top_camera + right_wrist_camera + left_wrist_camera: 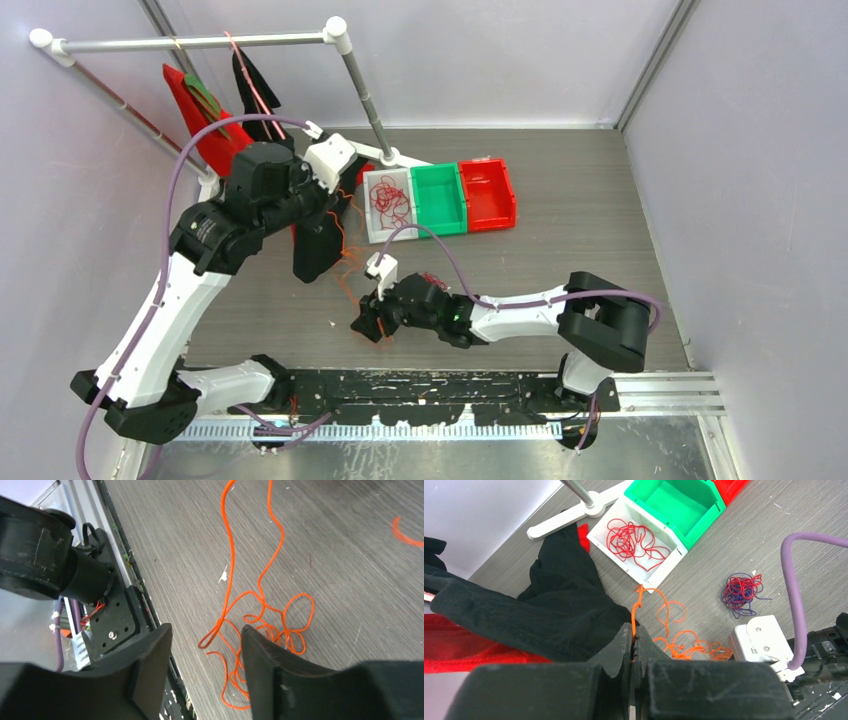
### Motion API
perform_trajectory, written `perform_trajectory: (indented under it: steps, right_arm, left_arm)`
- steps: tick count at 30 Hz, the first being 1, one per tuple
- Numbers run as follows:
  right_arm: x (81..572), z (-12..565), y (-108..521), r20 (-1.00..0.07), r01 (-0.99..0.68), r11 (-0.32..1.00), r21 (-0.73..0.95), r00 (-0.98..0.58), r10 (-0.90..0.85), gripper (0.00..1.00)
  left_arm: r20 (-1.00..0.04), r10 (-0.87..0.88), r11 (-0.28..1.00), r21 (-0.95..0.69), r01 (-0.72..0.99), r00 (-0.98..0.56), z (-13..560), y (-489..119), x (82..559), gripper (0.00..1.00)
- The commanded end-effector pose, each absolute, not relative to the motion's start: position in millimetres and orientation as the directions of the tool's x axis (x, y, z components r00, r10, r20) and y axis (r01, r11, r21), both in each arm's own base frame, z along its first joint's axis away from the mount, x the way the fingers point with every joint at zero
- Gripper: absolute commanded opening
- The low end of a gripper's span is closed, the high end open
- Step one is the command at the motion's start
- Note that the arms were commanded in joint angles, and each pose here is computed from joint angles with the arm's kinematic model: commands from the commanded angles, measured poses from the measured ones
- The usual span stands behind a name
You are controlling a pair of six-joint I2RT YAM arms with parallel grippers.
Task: Untangle the cables
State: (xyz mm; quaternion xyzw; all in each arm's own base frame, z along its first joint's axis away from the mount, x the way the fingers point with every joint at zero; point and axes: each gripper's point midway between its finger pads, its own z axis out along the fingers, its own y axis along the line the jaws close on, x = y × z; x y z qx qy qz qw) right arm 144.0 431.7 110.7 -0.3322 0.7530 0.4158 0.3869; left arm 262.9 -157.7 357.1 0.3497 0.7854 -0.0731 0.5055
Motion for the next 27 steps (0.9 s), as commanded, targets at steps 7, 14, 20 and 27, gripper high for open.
perform_trajectory:
  steps: [7,14,20,27]
  right_arm:
    - [174.1,173.2,428.2,-0.927,-0.811,0.468,0.351,-0.371,0.052,0.01]
    - [176.6,216.3,371.4,-0.939,-0.800,0.509,0.317,-0.341,0.048,0.01]
    - [176.2,268.4,308.6,-0.948,-0.785,0.541,0.302,-0.305,0.089,0.01]
    - [166.6,312.1,258.8,-0.965,-0.766,0.594,0.247,-0.247,0.082,0.01]
  left_arm:
    - [-0.863,0.473,0.746,0.285,0.602,-0.178,379.7,-144.5,252.6,0.00]
    - [-0.830,0.536,0.712,0.345,0.611,-0.156,375.3,-133.3,244.2,0.00]
    - [-0.802,0.585,0.675,0.400,0.620,-0.119,370.5,-122.9,234.0,0.00]
    - [-0.806,0.589,0.633,0.412,0.656,-0.062,378.5,-120.4,214.8,0.00]
